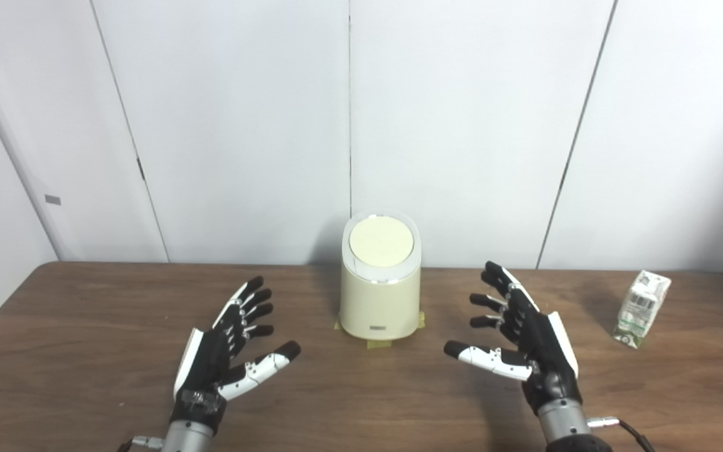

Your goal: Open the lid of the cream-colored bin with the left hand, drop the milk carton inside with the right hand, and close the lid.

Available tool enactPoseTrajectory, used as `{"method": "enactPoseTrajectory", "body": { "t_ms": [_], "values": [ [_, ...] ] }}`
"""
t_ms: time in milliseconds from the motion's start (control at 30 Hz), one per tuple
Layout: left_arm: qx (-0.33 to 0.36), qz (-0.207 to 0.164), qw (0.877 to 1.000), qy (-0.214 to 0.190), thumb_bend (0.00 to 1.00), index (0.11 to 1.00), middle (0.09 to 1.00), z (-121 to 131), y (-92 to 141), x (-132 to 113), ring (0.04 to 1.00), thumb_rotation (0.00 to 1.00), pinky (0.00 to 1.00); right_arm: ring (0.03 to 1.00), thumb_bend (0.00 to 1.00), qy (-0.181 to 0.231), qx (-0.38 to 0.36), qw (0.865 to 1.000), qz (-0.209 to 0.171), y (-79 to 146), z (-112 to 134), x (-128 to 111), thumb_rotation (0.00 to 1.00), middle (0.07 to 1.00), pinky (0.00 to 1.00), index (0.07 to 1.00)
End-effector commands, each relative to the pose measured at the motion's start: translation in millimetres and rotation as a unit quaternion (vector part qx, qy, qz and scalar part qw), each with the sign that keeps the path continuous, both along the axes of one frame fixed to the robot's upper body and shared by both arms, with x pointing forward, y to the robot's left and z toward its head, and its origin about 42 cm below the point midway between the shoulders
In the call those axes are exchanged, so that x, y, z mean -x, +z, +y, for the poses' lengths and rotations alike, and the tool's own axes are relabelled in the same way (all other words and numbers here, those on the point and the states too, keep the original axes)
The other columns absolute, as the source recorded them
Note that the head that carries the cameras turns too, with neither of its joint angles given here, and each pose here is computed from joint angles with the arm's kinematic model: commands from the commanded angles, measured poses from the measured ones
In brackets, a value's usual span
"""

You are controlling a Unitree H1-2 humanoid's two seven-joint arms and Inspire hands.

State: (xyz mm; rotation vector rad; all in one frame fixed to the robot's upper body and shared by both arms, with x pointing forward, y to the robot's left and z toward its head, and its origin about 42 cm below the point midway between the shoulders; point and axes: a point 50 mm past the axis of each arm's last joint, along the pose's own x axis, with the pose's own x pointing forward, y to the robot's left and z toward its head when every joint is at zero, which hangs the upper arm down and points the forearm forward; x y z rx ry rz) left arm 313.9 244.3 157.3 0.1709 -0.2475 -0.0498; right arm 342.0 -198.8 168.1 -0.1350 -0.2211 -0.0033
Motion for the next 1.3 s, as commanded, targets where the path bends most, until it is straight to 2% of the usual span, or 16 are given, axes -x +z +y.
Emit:
{"method": "enactPoseTrajectory", "body": {
  "t_ms": [0,200,367,567,767,833,967,1133,1267],
  "values": [
    [-0.003,-0.037,0.999,-0.009,0.84,0.929,0.885,-2,16,-8,0.852,0.30,0.74,0.781,0.78,0.009,-0.010,0.999,-0.049,21,3,-10,0.12,0.869,0.63,0.928],
    [-0.003,-0.036,0.999,-0.009,0.84,0.931,0.884,-1,16,-8,0.856,0.30,0.75,0.778,0.78,0.010,-0.011,0.999,-0.048,16,1,-11,0.14,0.844,0.66,0.992],
    [-0.001,-0.036,0.999,-0.009,0.84,0.930,0.884,-1,16,-8,0.853,0.30,0.75,0.768,0.79,0.010,-0.009,0.999,-0.051,17,1,-12,0.16,0.832,0.66,0.985],
    [0.002,-0.037,0.999,-0.008,0.83,0.936,0.892,-2,14,-7,0.862,0.30,0.76,0.765,0.78,0.010,-0.013,0.998,-0.053,16,2,-12,0.12,0.830,0.65,0.962],
    [0.010,-0.047,0.999,-0.002,0.91,0.997,0.973,-12,22,-10,0.922,0.35,0.81,0.782,0.77,0.009,-0.018,0.999,-0.049,16,2,-13,0.12,0.847,0.66,0.957],
    [0.002,-0.057,0.998,0.008,0.90,1.000,0.973,-16,28,-14,0.932,0.37,0.82,0.786,0.77,0.008,-0.017,0.999,-0.048,15,1,-14,0.13,0.855,0.66,0.957],
    [-0.006,-0.084,0.996,0.013,0.89,1.000,0.972,-30,53,-40,0.942,0.36,0.86,0.789,0.76,0.008,-0.016,0.999,-0.049,12,-1,-16,0.14,0.864,0.66,0.954],
    [-0.027,-0.086,0.995,0.041,0.90,1.000,0.989,-50,76,-71,0.971,0.37,0.95,0.792,0.75,0.009,-0.021,0.999,-0.048,13,0,-15,0.13,0.870,0.67,0.949],
    [-0.035,-0.082,0.995,0.042,0.90,1.000,1.000,-65,94,-95,0.996,0.34,0.94,0.783,0.76,0.009,-0.020,0.998,-0.050,12,2,-16,0.14,0.866,0.66,0.947]
  ]
}}
